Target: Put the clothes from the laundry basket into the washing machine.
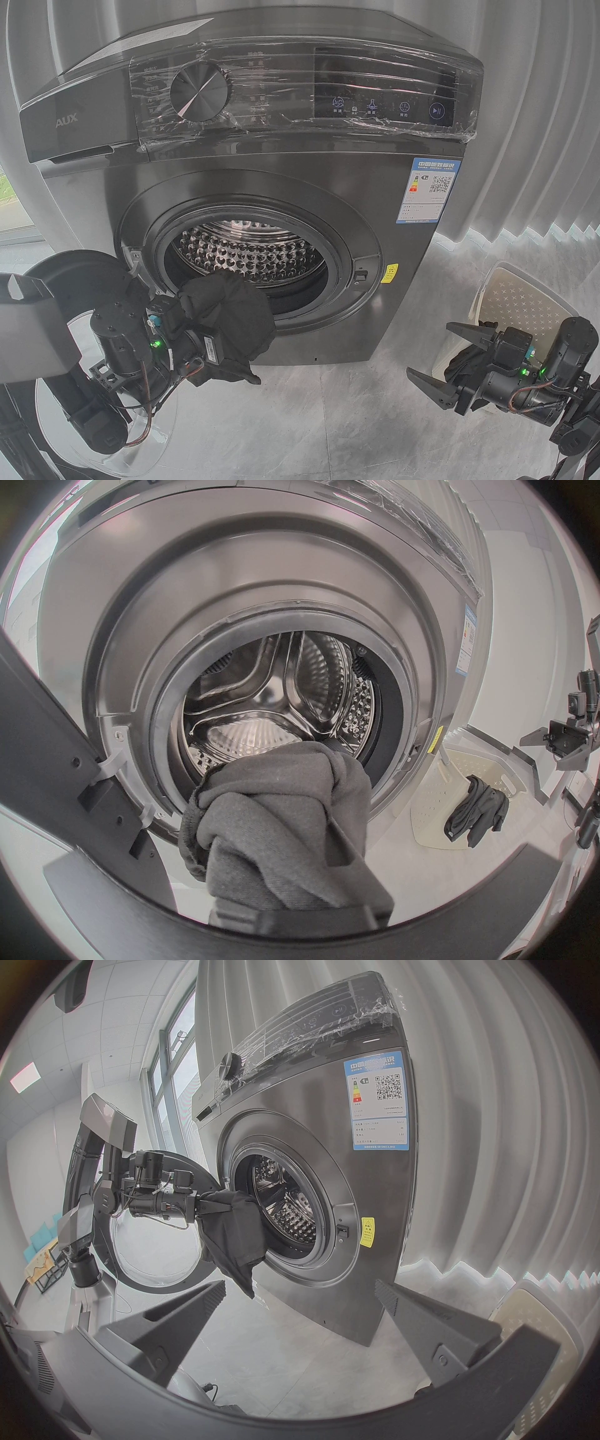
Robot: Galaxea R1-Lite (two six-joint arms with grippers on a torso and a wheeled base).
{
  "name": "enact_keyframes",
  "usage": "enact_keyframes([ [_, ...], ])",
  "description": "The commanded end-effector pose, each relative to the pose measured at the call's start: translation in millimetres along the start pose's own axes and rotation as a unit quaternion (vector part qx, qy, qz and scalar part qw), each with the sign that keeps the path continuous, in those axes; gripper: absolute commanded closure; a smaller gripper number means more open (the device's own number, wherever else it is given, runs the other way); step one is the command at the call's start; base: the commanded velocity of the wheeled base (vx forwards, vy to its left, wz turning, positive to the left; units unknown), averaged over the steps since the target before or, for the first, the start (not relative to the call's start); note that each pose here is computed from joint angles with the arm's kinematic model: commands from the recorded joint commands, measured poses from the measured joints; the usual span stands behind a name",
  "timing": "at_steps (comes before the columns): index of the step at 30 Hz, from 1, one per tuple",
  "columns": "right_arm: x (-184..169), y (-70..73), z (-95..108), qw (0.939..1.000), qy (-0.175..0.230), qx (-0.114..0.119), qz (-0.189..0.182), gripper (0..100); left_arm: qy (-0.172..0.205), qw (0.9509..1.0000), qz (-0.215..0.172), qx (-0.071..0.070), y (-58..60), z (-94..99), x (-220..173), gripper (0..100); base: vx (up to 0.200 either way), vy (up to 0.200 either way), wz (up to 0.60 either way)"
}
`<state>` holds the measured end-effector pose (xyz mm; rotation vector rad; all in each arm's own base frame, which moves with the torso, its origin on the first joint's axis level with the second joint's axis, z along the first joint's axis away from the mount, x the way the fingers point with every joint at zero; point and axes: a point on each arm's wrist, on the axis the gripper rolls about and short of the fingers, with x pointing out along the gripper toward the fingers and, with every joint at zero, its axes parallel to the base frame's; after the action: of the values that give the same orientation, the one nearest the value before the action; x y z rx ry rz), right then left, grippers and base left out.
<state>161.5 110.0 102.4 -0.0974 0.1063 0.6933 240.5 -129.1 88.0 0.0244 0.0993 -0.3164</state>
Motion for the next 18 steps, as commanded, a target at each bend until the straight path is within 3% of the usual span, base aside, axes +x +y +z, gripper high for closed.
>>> enact_keyframes([
  [1,-0.4,0.1,-1.3,1.0,0.003,0.0,0.0,0,0.002,1.0,-0.002,0.0,-2.3,-1.2,0.1,100,0.0,0.0,0.0],
  [18,-2.6,2.3,-3.6,0.9999,0.01,-0.003,0.005,0,0.01,0.9999,-0.002,0.001,-2.8,-5.9,2.8,100,0.0,0.0,0.0],
])
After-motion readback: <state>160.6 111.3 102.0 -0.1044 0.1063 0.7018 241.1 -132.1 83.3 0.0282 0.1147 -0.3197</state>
